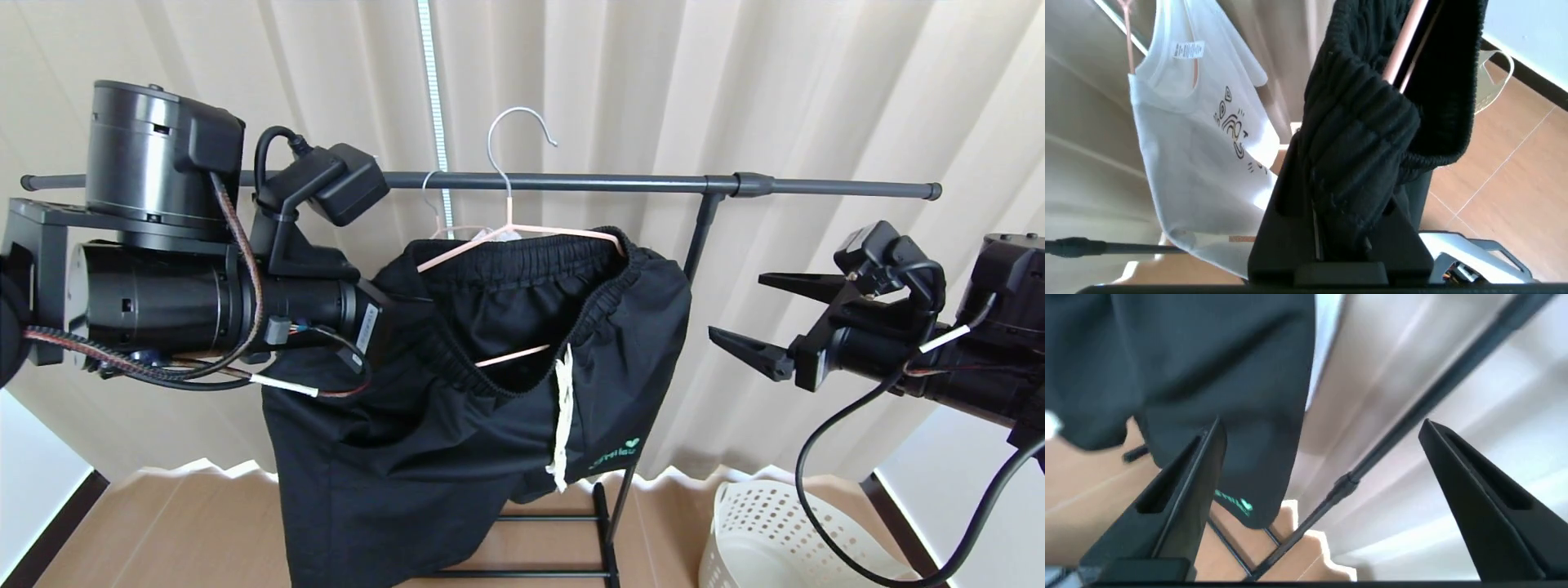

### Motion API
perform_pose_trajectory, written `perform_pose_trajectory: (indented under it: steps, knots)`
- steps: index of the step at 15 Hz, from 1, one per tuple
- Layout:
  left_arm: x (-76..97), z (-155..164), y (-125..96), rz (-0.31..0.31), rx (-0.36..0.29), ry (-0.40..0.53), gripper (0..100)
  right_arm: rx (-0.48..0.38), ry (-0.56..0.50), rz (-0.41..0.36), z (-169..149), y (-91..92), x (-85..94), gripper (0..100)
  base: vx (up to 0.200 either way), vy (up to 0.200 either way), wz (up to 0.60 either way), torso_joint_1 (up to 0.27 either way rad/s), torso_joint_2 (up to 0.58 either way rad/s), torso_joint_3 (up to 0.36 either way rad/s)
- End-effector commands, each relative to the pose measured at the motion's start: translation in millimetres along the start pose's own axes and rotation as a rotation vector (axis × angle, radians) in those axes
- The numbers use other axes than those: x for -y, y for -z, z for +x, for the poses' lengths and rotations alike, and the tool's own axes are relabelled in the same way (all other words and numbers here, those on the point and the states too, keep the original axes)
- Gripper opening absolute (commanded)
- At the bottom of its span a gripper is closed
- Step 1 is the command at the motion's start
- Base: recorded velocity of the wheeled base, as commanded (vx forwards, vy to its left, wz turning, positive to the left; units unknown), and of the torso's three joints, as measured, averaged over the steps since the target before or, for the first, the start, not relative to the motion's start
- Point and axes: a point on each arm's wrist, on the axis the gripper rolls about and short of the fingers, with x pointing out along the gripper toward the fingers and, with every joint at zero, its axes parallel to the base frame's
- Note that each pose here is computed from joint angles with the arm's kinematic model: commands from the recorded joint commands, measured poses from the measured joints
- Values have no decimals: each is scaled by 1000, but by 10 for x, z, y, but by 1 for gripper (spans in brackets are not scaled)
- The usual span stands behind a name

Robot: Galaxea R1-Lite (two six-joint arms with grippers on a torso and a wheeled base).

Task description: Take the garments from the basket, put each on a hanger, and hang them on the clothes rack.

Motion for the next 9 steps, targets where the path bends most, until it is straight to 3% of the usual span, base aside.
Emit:
perform_pose_trajectory:
  steps: [1, 4, 9]
  knots:
    - [19, 106, 28, -11, -25, 12, 0, 34, -5, 6, 13, -114, -25, 100, 0, 0, 0, 0, 0, 0]
    - [42, 270, -74, -77, -22, 10, 0, 50, 24, 71, 28, -184, 7, 100, 0, 0, 0, 0, 0, 0]
    - [106, 434, -70, -89, -53, -6, 0, 56, 33, 70, 66, -210, 36, 100, 0, 0, 0, 0, 0, 0]
